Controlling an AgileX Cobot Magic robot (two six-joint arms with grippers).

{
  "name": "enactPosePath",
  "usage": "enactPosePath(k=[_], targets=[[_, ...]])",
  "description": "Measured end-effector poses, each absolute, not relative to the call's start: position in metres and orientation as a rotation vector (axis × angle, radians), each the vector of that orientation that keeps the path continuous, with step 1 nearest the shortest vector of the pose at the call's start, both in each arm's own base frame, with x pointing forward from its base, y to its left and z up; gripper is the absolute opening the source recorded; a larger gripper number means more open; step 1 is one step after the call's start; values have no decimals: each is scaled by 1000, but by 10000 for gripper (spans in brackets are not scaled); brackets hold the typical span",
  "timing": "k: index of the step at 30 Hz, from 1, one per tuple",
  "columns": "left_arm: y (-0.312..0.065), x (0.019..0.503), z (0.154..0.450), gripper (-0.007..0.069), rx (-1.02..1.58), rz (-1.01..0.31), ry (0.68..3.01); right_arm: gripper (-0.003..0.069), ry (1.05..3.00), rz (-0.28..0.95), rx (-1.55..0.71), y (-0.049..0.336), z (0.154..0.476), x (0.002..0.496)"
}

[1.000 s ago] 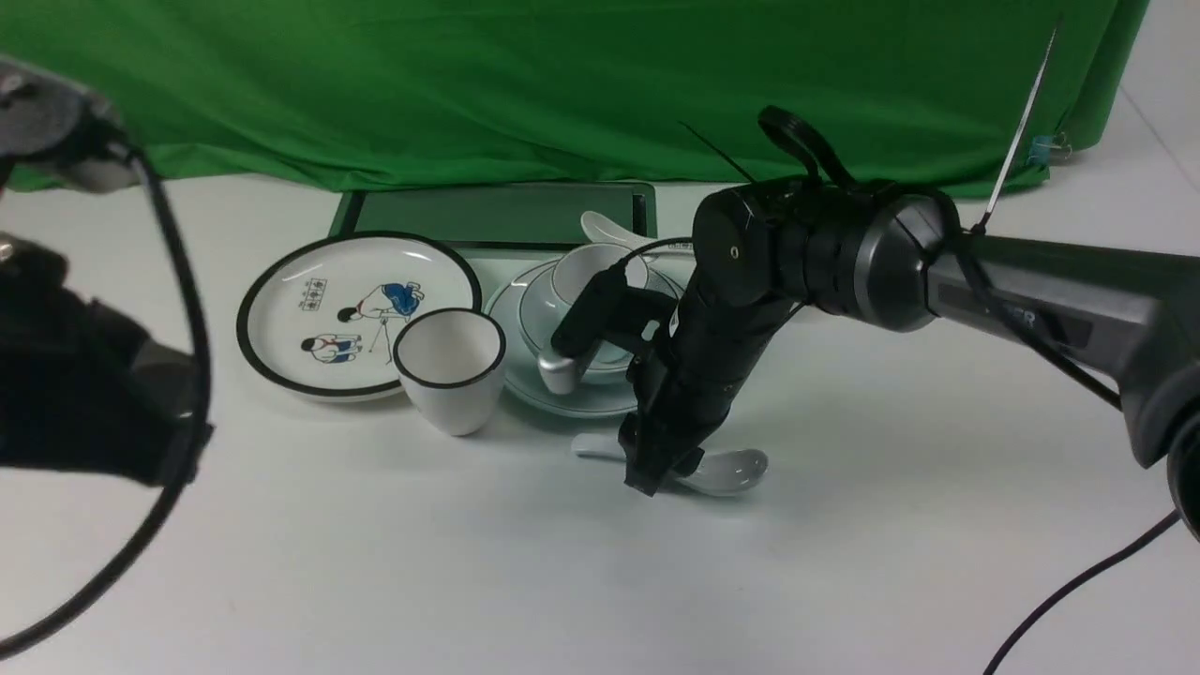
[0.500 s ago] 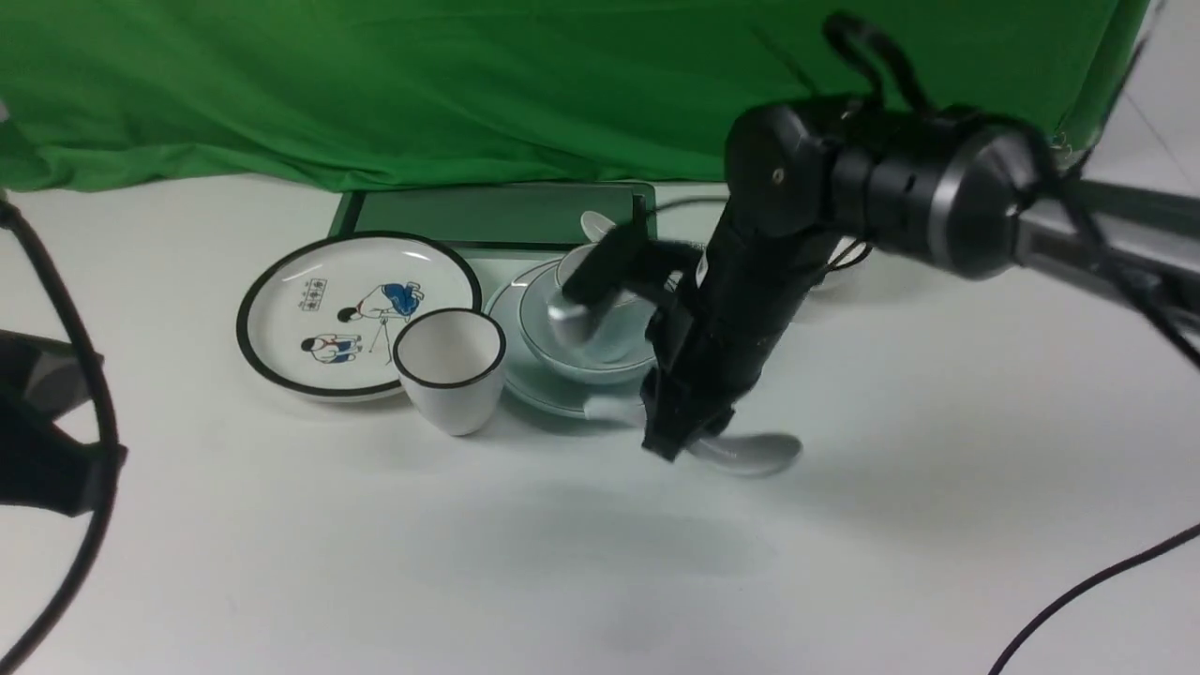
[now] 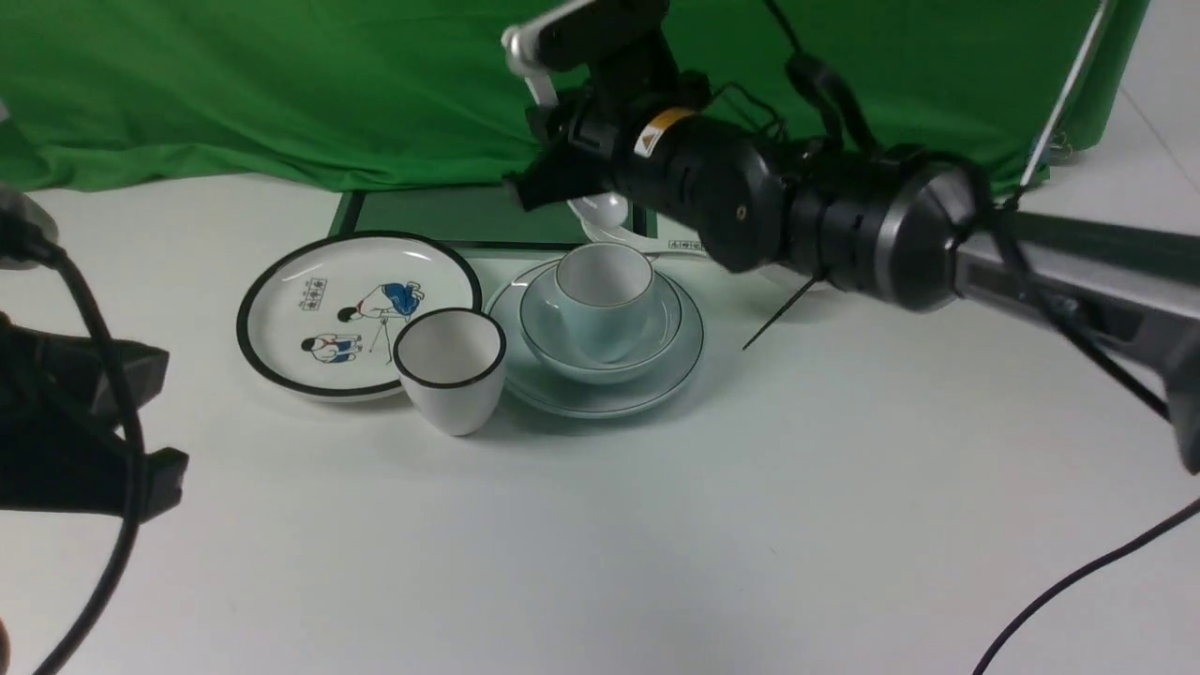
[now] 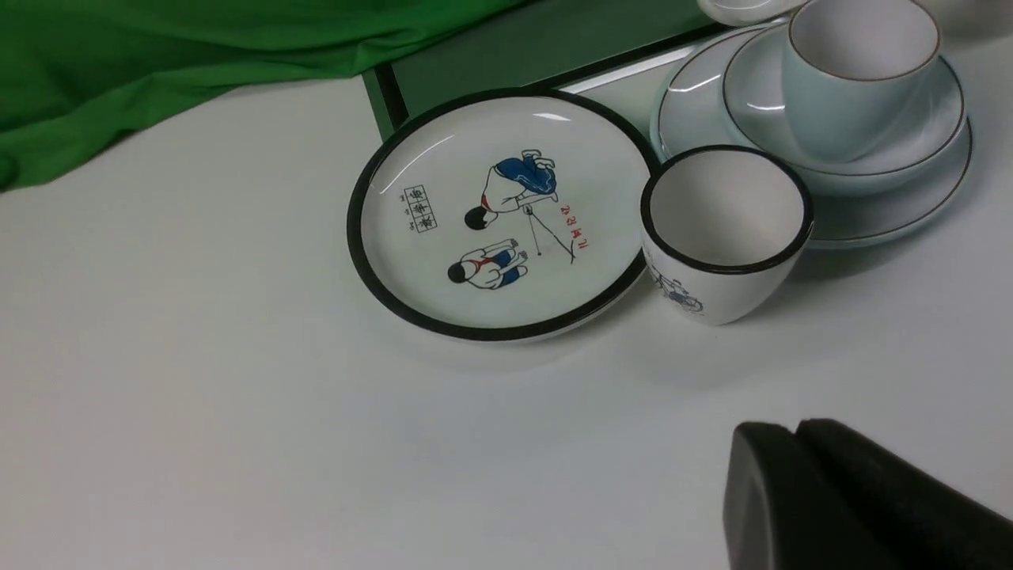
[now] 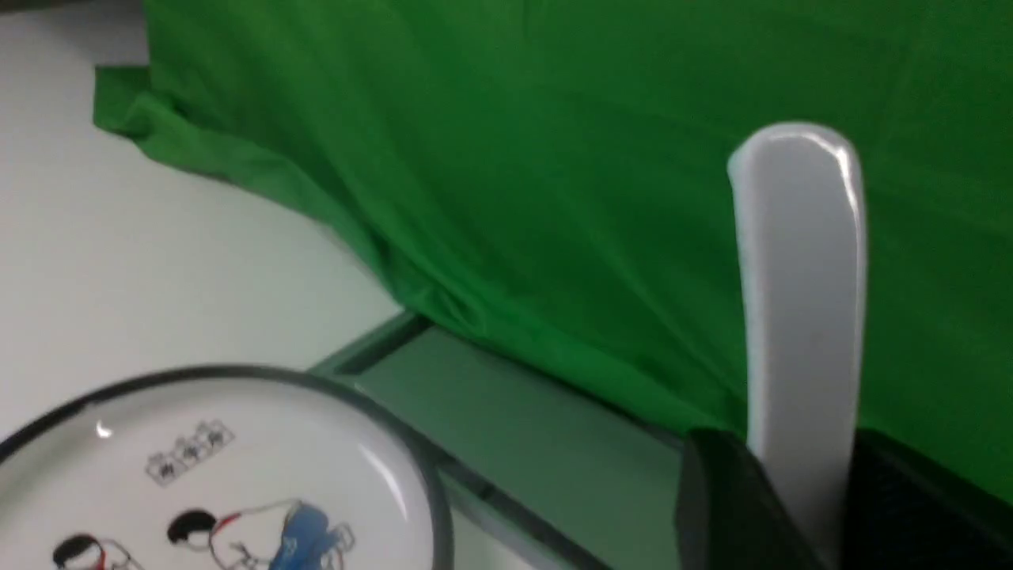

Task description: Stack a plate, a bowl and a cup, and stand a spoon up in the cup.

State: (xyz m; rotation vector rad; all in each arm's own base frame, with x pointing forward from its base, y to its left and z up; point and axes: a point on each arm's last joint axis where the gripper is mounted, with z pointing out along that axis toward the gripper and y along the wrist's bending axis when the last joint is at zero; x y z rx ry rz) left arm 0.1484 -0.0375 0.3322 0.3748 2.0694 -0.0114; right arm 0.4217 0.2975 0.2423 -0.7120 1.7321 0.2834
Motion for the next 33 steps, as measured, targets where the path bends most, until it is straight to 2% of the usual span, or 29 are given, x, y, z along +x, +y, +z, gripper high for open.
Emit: enactPosePath(k=[6,9,10,12,14,18,19,21,22,24,28,30,33], targets=[[-37,147,333,-29,372,-17,2066,195,1834,294,-773,300,223,419],[-37,144,336,-29,359,-29,2051,230,1855,299,-789,300,223,417],[-35,138,339,-29,347,-40,2026,278,1876,303,-808,299,224,415],[-33,130,345,-29,334,-51,1990,315,1894,304,-830,299,225,413],[-29,118,353,-29,319,-65,1928,318,1915,294,-881,297,232,408],[-22,93,365,-29,291,-92,1780,202,1945,238,-1017,286,262,391],[-20,86,365,-29,285,-99,1736,134,1957,206,-1069,279,278,382],[-18,78,365,-29,279,-108,1680,78,1969,174,-1117,271,296,372],[-17,72,359,-29,273,-119,1633,39,1991,132,-1165,258,319,357],[-15,64,345,-29,266,-141,1577,17,1995,67,-1177,235,362,330],[-14,54,315,-29,256,-170,1520,14,2070,-77,-1078,188,418,286],[-14,53,310,-29,255,-175,1508,14,2094,-105,-1055,178,426,277],[-13,49,292,-29,254,-182,1475,14,2209,-162,-972,142,439,236]])
